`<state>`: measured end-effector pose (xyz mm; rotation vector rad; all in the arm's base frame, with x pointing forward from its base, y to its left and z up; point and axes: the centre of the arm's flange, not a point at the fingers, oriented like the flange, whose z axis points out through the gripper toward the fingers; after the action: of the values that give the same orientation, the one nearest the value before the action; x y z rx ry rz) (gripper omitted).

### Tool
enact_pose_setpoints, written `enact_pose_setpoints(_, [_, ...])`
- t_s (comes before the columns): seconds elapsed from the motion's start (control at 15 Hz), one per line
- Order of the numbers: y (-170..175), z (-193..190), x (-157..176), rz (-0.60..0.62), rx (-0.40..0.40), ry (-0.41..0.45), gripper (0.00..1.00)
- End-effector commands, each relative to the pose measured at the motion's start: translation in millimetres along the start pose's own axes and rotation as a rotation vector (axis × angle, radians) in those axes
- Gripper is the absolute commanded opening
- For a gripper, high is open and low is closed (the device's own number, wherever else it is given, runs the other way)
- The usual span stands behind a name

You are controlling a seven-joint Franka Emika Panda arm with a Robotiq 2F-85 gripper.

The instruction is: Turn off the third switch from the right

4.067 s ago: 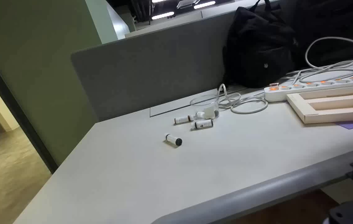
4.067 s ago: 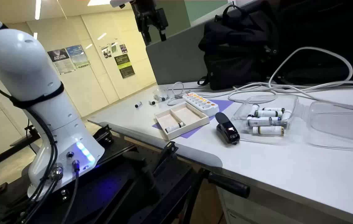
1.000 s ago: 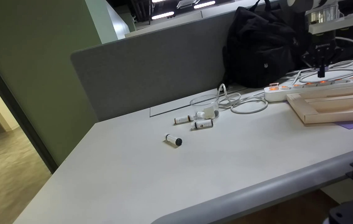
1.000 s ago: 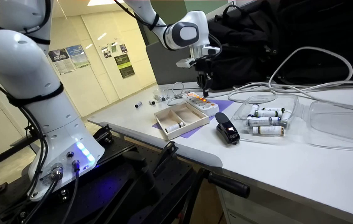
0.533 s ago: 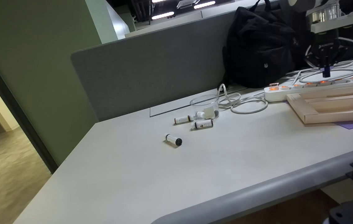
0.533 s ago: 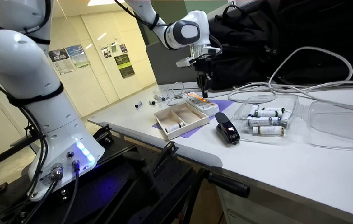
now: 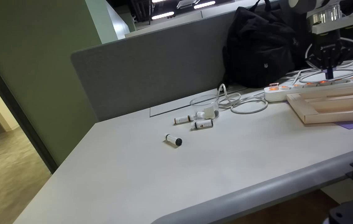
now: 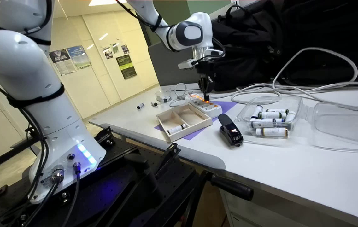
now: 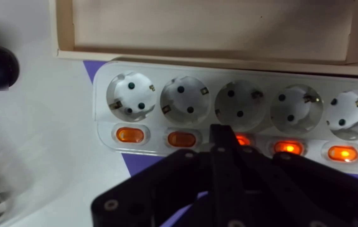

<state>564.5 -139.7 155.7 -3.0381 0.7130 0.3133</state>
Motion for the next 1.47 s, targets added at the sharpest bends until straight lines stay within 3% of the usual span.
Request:
enact_pose_setpoints(0.0, [-4.9, -1.1, 7.3, 0.023, -0.001, -0.02, 0.0])
enact_pose_setpoints(0.73, [-6.9, 5.0, 14.3, 0.015, 0.082, -0.015, 0.0])
enact_pose_setpoints(1.4, [1.2, 11.5, 23.9, 0.049, 0.189, -0.103, 0.0])
